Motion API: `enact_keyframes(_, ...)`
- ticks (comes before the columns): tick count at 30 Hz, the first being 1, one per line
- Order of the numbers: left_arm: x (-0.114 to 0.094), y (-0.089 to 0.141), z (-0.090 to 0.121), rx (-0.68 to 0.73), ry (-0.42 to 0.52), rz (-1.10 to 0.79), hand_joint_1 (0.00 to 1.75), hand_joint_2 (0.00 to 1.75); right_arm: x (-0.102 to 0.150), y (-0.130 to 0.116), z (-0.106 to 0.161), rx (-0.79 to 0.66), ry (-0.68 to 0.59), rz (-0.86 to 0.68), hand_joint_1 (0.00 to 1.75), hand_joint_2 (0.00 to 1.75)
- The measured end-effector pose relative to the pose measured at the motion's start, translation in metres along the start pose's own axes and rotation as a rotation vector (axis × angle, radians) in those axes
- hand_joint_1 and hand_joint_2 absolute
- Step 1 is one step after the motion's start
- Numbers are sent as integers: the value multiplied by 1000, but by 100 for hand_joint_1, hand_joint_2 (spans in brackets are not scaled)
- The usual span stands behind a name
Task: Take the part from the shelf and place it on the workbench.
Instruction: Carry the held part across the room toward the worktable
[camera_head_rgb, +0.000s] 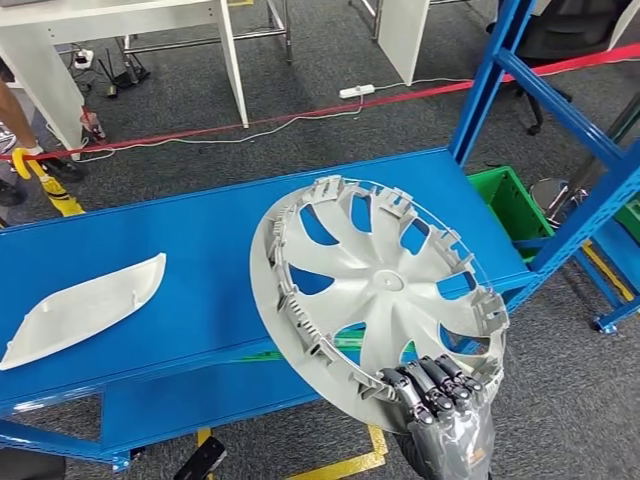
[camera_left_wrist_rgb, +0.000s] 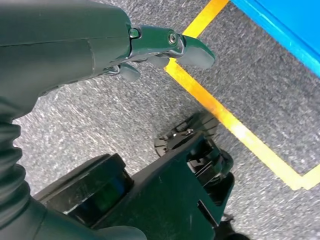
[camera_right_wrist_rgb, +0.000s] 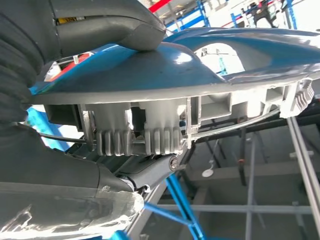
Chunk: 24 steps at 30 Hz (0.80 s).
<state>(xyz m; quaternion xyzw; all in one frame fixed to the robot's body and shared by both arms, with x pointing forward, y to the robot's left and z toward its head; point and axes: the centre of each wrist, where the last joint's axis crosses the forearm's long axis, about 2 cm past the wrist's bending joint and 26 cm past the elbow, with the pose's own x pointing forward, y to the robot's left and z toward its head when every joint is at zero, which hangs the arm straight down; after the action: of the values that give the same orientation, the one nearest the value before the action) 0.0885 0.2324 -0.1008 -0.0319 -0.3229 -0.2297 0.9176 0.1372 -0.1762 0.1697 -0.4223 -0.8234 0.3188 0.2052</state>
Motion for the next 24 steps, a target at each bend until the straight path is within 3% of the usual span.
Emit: enact_keyframes(24,7,0,-3,0,0,-21,0,175,1,-3,-2,-14,-4,0,175,175)
